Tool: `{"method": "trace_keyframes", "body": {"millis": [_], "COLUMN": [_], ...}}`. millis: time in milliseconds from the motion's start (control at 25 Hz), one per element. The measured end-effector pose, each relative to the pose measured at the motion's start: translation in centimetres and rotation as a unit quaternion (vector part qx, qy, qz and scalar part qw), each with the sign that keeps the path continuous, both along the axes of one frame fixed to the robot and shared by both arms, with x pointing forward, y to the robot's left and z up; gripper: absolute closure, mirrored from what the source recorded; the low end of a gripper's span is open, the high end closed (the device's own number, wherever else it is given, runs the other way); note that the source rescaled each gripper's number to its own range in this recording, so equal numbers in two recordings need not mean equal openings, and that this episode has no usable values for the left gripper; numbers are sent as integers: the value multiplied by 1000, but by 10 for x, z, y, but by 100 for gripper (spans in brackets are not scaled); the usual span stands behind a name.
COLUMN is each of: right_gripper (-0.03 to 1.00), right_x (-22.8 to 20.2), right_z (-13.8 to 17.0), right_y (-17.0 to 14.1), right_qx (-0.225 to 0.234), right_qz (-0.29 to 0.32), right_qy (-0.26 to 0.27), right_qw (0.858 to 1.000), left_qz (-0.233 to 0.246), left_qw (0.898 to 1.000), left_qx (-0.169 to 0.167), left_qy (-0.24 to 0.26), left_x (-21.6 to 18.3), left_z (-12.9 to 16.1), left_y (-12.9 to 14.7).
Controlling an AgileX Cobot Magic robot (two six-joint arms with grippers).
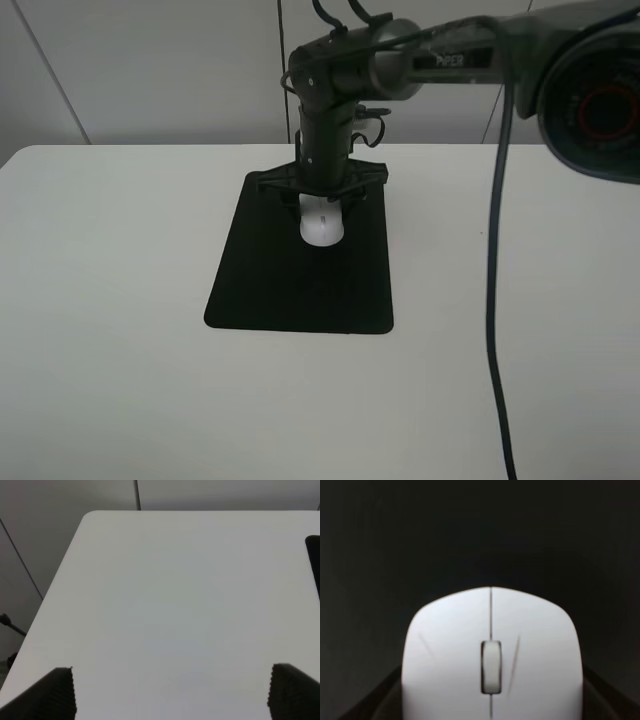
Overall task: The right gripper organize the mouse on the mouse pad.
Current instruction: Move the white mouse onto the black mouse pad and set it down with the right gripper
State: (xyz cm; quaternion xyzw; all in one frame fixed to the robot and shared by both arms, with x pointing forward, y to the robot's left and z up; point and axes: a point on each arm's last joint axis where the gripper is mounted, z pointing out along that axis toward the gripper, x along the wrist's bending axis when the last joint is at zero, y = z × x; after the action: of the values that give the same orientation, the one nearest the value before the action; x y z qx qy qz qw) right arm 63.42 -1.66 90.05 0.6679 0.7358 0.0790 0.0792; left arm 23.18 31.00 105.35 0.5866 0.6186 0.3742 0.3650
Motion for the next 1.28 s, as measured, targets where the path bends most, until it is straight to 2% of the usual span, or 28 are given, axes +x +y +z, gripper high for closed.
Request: {"method": "trace_keyframes", "body": {"millis": [440,1280], "right_gripper": [97,97], "right_x": [3,5], "right_z": [-24,-35], "right_y": [4,6], "right_qx": [-6,-6], "right_qz": [-12,-11], "right_qy": [11,9], "right_qw": [1000,1000], "left_qz": [0,0], "left_qw": [1000,1000], "left_qx": [0,0], "left_qy": [0,0], "left_x": [0,0], "left_z": [0,0], "left_y": [0,0]}}
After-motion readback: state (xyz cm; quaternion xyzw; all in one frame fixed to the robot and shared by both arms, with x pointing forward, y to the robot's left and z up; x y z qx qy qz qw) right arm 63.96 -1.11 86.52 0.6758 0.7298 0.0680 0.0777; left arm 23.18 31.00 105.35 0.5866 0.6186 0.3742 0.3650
